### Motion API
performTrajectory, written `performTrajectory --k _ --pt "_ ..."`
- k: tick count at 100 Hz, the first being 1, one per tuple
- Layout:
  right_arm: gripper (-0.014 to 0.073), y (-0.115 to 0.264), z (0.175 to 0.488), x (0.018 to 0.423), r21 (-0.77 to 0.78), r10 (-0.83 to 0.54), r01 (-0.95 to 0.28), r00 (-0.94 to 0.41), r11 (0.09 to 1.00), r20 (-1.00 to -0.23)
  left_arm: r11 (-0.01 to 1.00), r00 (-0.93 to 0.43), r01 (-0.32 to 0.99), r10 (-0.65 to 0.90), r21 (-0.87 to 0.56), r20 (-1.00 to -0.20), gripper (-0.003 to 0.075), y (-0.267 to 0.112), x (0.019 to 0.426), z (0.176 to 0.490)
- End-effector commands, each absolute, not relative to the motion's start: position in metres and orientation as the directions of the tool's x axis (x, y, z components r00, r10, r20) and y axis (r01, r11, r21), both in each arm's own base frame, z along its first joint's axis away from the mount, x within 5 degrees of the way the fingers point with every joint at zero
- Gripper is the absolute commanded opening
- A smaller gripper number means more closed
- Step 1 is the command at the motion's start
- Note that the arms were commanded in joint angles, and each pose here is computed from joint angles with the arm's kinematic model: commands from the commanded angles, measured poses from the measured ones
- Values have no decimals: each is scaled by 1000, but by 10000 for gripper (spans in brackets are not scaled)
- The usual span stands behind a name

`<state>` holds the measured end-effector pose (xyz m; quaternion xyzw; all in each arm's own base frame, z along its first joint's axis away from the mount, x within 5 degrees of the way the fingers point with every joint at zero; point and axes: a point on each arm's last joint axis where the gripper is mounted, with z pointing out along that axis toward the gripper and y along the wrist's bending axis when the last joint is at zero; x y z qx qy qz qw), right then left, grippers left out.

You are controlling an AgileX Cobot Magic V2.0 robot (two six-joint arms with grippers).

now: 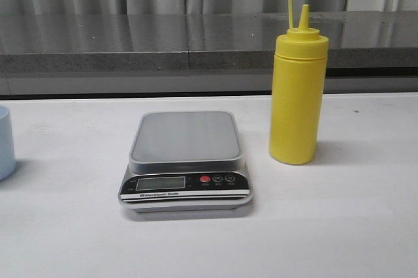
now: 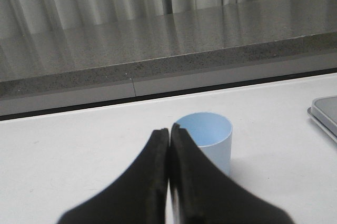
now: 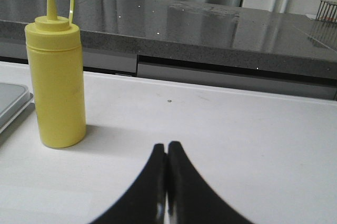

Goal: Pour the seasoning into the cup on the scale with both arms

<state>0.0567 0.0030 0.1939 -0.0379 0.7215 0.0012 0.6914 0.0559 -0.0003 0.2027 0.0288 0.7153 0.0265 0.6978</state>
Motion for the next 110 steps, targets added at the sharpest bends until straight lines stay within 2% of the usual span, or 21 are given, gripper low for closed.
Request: performTrajectory --k 1,35,51,63,88,100,110 --pt "-120 3 202 56 -57 -54 -46 54 997 -997 998 86 -5 56 55 -995 -18 0 54 209" --pt "-120 3 202 56 -57 -54 -46 54 997 -997 999 129 -7 36 36 -991 -18 0 53 215" --pt "-120 3 202 56 -57 -54 -46 54 997 -997 1000 195 1 -17 -17 -981 -18 0 48 242" --pt "-120 3 202 56 -57 -54 -46 54 997 -997 997 183 24 -79 -76 -980 -18 -1 46 268" --pt "-120 3 202 56 -57 -54 -46 54 997 -997 994 -8 50 -98 -98 -995 -18 -5 70 323" --pt "-120 3 202 56 -57 -54 -46 54 997 -997 993 -171 64 -88 -100 -981 -18 -7 95 349" --pt "-120 3 202 56 -57 -54 -46 53 997 -997 992 -339 77 -70 -102 -938 -18 -10 121 364"
